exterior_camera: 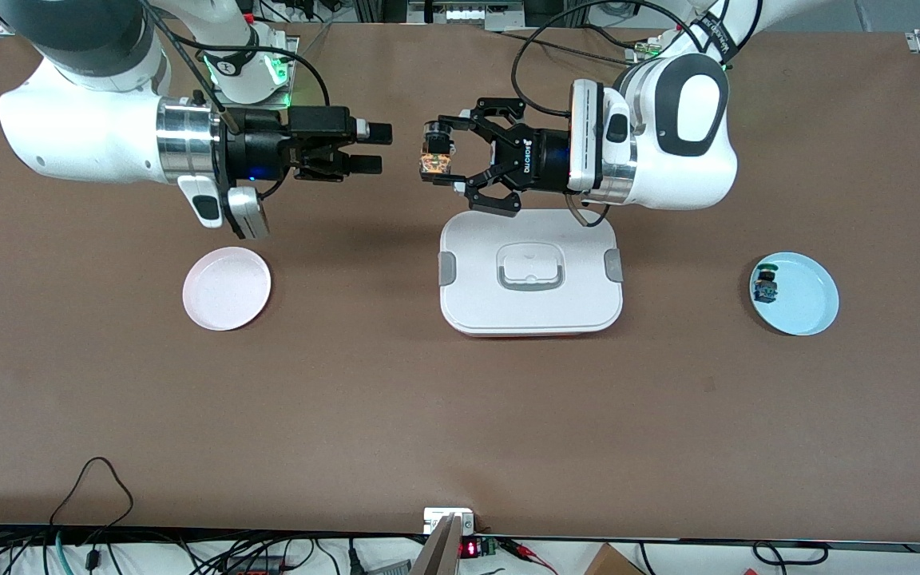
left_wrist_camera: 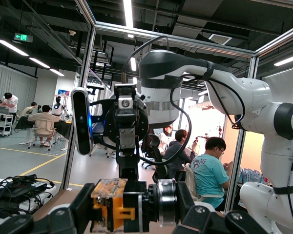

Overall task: Transfer orange switch to right arm and place
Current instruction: 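Hold the switch up while the right gripper reaches toward it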

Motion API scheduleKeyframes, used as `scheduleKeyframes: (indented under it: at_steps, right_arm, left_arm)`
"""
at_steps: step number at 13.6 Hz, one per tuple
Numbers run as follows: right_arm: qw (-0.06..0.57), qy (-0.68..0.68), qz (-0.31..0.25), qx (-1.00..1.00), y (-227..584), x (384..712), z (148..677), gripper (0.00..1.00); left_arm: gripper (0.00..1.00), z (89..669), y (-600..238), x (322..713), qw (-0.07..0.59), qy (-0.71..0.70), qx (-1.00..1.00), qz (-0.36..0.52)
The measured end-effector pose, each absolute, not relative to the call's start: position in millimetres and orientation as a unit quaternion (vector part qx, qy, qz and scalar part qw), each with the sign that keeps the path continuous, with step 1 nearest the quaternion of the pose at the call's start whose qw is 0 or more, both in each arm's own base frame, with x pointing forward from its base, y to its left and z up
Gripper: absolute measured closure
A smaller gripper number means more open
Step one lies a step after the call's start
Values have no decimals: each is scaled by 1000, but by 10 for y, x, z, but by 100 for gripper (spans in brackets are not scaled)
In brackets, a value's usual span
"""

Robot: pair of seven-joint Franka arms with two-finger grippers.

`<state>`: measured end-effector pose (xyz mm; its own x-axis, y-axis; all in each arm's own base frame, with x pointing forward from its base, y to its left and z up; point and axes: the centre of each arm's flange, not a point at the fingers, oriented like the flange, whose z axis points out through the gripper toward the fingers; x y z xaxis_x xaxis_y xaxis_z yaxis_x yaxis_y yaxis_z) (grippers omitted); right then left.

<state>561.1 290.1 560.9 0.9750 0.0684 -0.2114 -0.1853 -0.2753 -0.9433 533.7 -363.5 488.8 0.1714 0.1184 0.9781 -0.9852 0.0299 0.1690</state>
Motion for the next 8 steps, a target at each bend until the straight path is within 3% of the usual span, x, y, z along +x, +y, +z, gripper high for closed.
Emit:
scheduleKeyframes:
  at_steps: [8]
  right_arm:
    - [628,86,127,-763,3126,5742,5177,0]
  left_arm:
    - [28,4890,-3563,5384,571,-427,507,484]
